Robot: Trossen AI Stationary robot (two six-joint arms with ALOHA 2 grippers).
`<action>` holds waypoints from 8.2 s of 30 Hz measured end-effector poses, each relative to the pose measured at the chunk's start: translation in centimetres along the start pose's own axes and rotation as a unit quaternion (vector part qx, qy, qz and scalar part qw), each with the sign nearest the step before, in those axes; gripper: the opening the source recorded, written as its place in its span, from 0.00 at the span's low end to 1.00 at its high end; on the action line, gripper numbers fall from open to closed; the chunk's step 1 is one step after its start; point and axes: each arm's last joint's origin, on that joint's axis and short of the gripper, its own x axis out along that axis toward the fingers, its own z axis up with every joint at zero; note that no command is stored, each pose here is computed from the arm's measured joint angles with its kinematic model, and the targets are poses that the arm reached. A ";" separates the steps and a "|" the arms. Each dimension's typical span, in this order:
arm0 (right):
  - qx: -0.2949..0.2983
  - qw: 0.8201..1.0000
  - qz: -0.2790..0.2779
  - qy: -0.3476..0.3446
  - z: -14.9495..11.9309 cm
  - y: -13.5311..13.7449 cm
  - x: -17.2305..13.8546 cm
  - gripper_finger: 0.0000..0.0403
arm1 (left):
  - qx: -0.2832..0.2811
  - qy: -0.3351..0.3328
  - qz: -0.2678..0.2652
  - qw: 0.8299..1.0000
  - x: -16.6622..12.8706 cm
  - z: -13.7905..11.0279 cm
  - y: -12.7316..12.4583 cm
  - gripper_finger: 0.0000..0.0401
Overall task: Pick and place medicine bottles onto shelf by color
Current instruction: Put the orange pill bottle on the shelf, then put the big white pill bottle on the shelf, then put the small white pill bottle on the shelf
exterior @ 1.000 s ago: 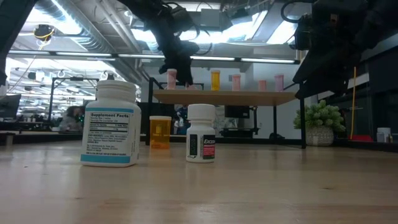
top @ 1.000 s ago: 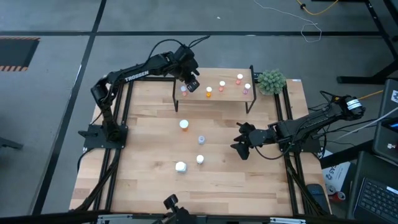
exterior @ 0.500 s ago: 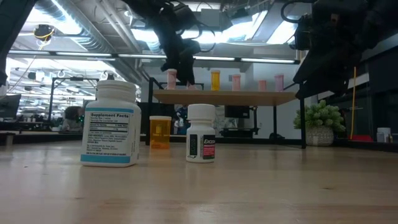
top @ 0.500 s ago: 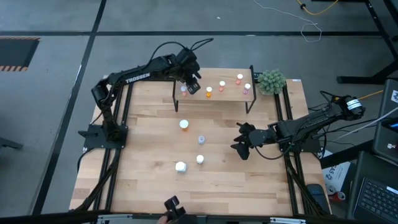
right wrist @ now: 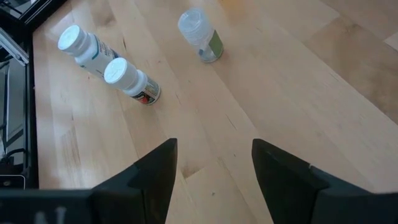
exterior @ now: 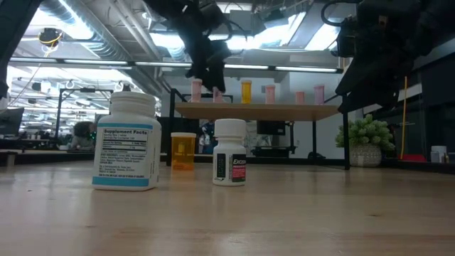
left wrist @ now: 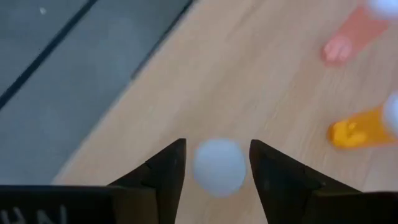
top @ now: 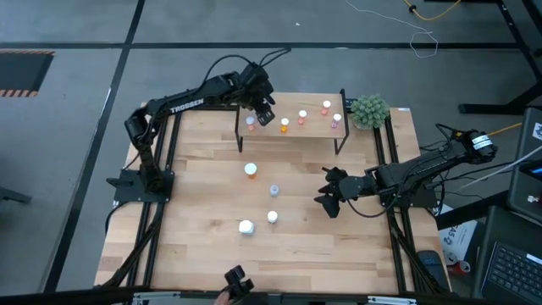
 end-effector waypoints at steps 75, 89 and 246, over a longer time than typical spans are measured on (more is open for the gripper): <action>-0.263 0.962 -0.018 0.076 2.8 10.0 15.0 0.52 | 0.110 0.124 -0.207 0.964 -14.2 -25.3 -13.1 0.42; -0.199 0.978 0.006 0.070 3.2 10.6 15.0 0.37 | 0.107 0.113 -0.206 0.966 -14.2 -25.2 -13.1 0.42; -0.174 0.980 -0.072 -0.067 3.9 7.2 11.1 0.62 | 0.147 0.049 -0.164 0.974 -10.8 -24.1 -15.3 0.41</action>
